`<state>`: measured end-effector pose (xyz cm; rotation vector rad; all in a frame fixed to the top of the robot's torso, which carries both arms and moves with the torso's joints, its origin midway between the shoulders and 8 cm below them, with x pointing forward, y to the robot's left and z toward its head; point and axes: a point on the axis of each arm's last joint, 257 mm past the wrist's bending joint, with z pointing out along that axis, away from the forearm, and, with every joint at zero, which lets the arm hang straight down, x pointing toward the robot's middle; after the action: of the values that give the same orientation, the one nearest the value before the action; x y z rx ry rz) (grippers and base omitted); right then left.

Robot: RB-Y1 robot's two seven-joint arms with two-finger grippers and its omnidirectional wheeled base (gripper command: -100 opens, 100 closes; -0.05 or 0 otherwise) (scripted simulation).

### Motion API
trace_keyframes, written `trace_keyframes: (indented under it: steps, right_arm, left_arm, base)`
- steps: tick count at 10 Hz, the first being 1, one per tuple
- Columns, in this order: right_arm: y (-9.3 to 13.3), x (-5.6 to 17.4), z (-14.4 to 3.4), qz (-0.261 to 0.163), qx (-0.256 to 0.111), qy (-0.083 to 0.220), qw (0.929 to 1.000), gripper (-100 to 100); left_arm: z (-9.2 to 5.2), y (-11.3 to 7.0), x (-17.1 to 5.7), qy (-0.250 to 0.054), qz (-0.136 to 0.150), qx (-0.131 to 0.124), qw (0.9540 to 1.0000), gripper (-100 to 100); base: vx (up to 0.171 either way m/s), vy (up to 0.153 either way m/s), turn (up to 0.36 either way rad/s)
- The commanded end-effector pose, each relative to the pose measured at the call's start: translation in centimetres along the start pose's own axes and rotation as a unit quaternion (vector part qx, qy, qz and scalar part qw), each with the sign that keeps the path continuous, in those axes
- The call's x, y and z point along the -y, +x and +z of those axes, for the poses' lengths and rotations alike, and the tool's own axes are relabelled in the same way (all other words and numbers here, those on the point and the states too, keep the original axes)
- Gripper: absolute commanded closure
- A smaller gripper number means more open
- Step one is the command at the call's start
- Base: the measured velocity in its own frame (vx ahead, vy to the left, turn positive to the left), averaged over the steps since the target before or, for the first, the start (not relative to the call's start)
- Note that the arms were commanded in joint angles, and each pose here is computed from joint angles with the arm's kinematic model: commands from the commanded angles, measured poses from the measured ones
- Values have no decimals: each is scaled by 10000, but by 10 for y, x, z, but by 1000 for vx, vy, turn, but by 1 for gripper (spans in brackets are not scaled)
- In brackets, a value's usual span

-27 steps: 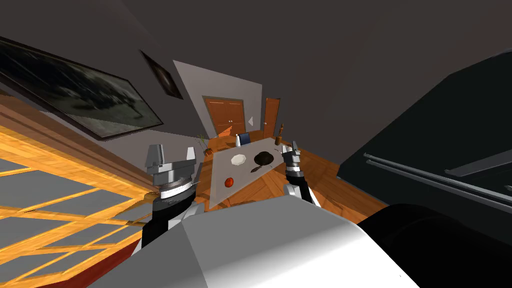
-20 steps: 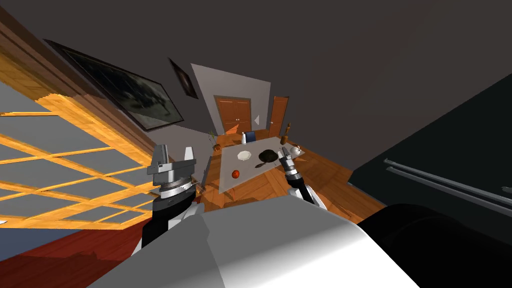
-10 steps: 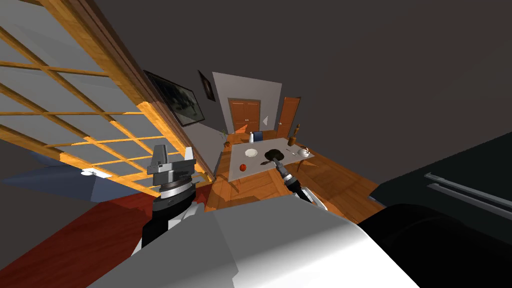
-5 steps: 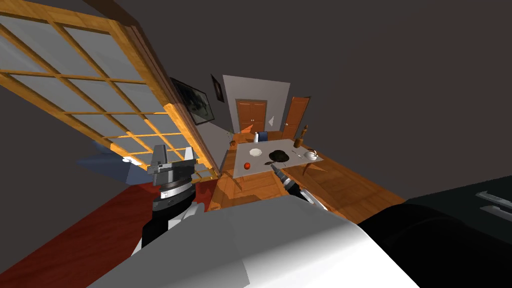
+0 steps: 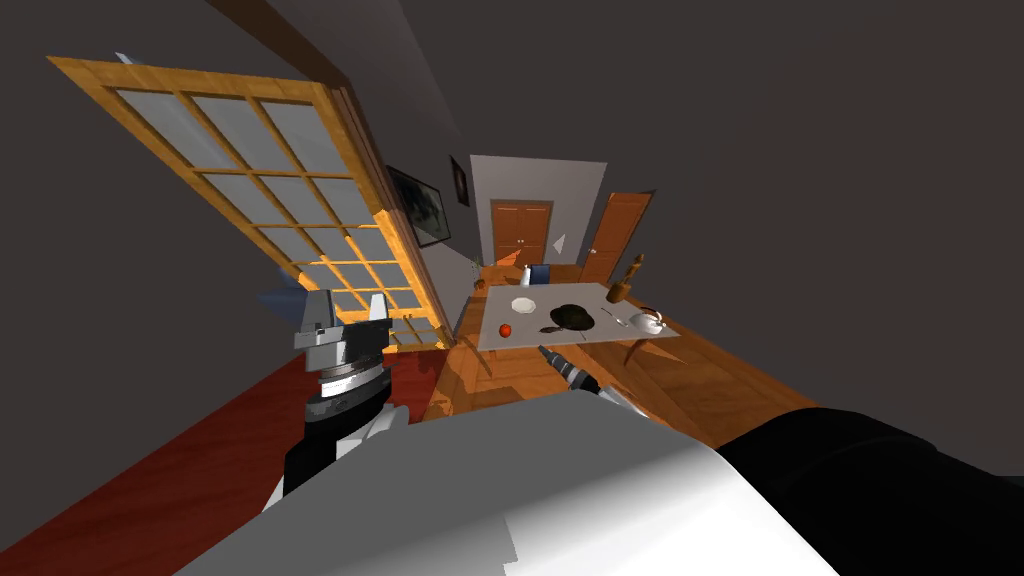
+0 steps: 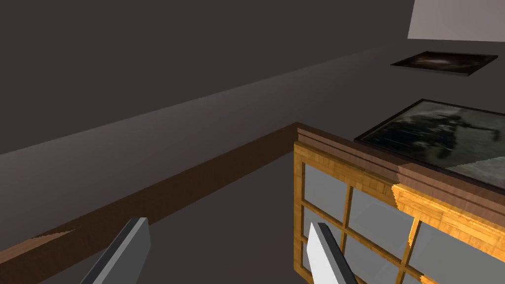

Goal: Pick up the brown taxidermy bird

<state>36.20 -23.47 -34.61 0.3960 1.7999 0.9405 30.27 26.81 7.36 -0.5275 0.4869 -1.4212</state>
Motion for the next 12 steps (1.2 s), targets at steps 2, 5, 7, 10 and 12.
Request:
trace_keyframes:
  steps: [2, 5, 7, 10, 12]
  right_arm:
    - [38, 45, -14, -331, -588, 498, 9965, -100]
    - [63, 80, -31, -568, -999, 861, 9896, -100]
    - [80, 103, -44, -840, -1355, 1076, 9813, -100]
    - [97, 137, -68, -1111, -1757, 1419, 9678, -100]
    - [109, 169, -93, -1395, -2139, 1723, 9514, -100]
  left_arm:
    - [0, 0, 0, -1, 1, 0, 10000, 0]
    - [0, 0, 0, -1, 1, 0, 10000, 0]
    - [0, 0, 0, 0, 0, 0, 10000, 0]
    - [0, 0, 0, 0, 0, 0, 10000, 0]
    - [0, 0, 0, -1, 1, 0, 10000, 0]
  base:
    - [9, -1, 247]
    - [22, -9, 218]
    - [21, -5, 282]
    - [20, -10, 181]
    - [33, -19, 244]
